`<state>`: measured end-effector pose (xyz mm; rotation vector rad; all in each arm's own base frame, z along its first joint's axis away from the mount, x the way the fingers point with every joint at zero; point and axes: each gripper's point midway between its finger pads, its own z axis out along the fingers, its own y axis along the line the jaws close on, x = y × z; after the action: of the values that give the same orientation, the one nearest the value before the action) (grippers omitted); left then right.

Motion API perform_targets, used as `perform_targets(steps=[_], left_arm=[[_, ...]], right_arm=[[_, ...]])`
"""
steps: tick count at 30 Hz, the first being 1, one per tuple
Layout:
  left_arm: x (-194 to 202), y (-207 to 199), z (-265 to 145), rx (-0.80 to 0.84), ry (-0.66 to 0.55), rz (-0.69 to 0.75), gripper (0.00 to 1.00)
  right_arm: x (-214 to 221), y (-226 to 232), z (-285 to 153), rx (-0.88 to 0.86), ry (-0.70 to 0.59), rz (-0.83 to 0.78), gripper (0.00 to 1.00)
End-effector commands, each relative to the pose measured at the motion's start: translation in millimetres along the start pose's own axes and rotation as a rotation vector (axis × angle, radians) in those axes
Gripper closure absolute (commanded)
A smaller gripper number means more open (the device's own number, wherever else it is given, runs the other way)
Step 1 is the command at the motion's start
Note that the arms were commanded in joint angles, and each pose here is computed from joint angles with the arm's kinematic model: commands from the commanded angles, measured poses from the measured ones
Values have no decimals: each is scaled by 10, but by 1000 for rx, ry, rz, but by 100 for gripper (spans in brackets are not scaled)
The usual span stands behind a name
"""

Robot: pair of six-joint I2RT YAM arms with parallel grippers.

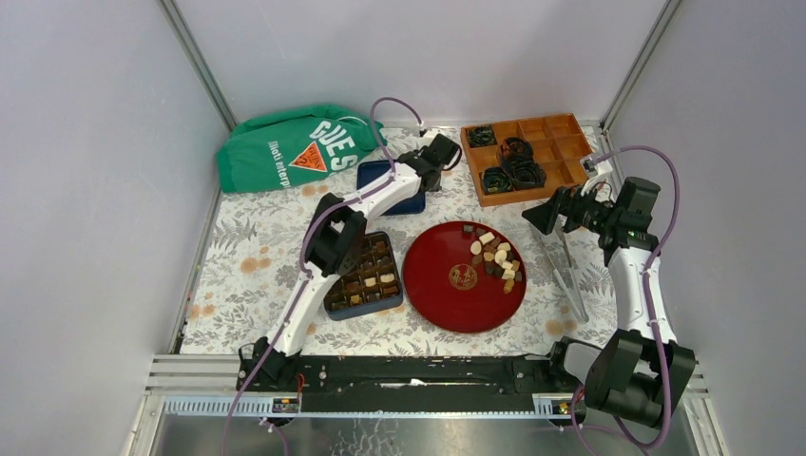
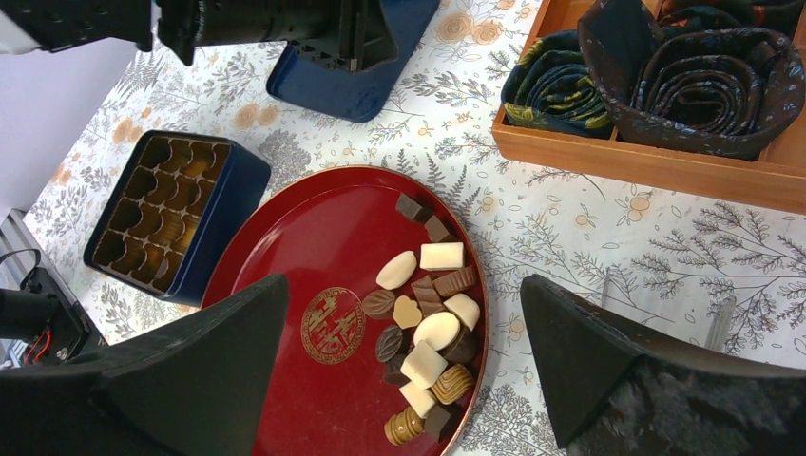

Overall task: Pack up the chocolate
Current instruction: Pick up the box lid from the center of the board.

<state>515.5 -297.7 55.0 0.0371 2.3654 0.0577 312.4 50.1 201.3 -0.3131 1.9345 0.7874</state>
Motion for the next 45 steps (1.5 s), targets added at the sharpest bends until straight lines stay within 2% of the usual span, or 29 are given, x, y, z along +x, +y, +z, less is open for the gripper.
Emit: perform_targets(steps=[1, 7, 11, 15, 20, 24, 28, 32, 41, 45], left_arm=[[-48, 17, 136, 18, -3, -7, 65], [196, -52, 283, 48, 63, -17, 74], [295, -71, 306, 57, 94, -22, 75], [254, -66, 233, 64, 86, -34, 73], [-80, -76, -8, 112, -10, -60, 69], [-278, -87, -176, 159, -86, -88, 60], [-176, -175, -136, 190, -42, -94, 58], [73, -114, 61, 108, 43, -78, 58], [278, -84, 170, 30, 81, -27, 65], [374, -82, 213, 20, 112, -10, 74]], right_arm=[[-170, 15, -8, 2, -19, -49, 0], [-153, 1, -5, 5, -11, -51, 0], [-146, 0, -6, 5, -8, -52, 1], [-138, 12, -7, -1, -7, -50, 0], [-127, 38, -7, -15, -6, -47, 0], [-122, 36, -9, -13, -6, -48, 0], [-120, 28, -9, -9, -4, -50, 0], [-117, 26, -12, -7, -3, -52, 0], [-116, 26, -14, -5, -2, -51, 0], [-121, 29, -15, -6, -3, -54, 0]])
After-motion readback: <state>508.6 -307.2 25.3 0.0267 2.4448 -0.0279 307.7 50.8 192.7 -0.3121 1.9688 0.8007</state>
